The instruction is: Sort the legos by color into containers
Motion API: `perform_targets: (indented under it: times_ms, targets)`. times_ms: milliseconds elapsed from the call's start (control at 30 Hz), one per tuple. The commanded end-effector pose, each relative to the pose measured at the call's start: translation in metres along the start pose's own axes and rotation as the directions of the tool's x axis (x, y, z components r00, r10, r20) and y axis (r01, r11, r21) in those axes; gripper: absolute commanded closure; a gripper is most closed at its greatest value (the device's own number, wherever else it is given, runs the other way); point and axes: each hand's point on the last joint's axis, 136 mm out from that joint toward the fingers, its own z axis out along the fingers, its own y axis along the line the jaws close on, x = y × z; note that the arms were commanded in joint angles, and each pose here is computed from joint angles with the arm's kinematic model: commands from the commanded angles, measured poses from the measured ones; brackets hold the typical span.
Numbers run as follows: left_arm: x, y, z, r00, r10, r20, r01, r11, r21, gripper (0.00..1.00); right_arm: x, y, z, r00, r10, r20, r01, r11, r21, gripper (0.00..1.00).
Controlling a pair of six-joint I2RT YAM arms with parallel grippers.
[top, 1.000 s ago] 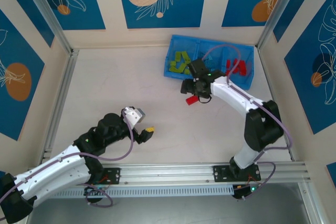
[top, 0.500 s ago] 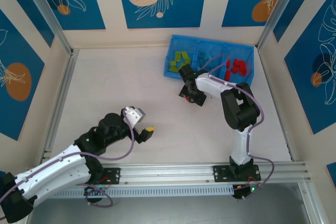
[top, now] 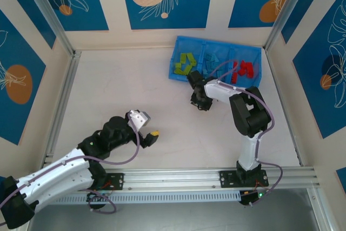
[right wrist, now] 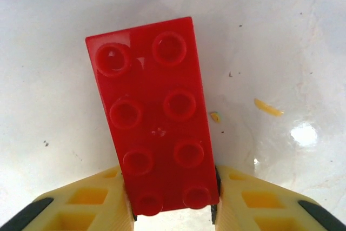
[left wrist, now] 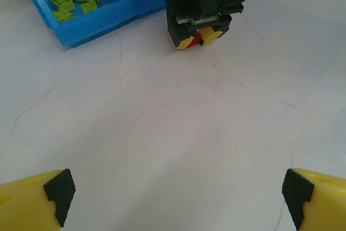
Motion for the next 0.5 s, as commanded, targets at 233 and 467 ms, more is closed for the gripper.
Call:
perform_targets:
  times_ms: [233,467]
  targets:
    - [0.001,0.0,0.001,1.0,0.01,0.004,-0.01,1.0,-0.004,0.0,0.038,-0.024,-0.049,0.994,-0.079,0.07,0.082,0.996,-0.041,0.66]
    - [0.001,-0.001,0.001,1.0,0.005,0.007,-0.005,1.0,0.001,0.0,0.018,-0.051,-0.119,0.966,-0.033,0.255,0.067,0.99,-0.127,0.66]
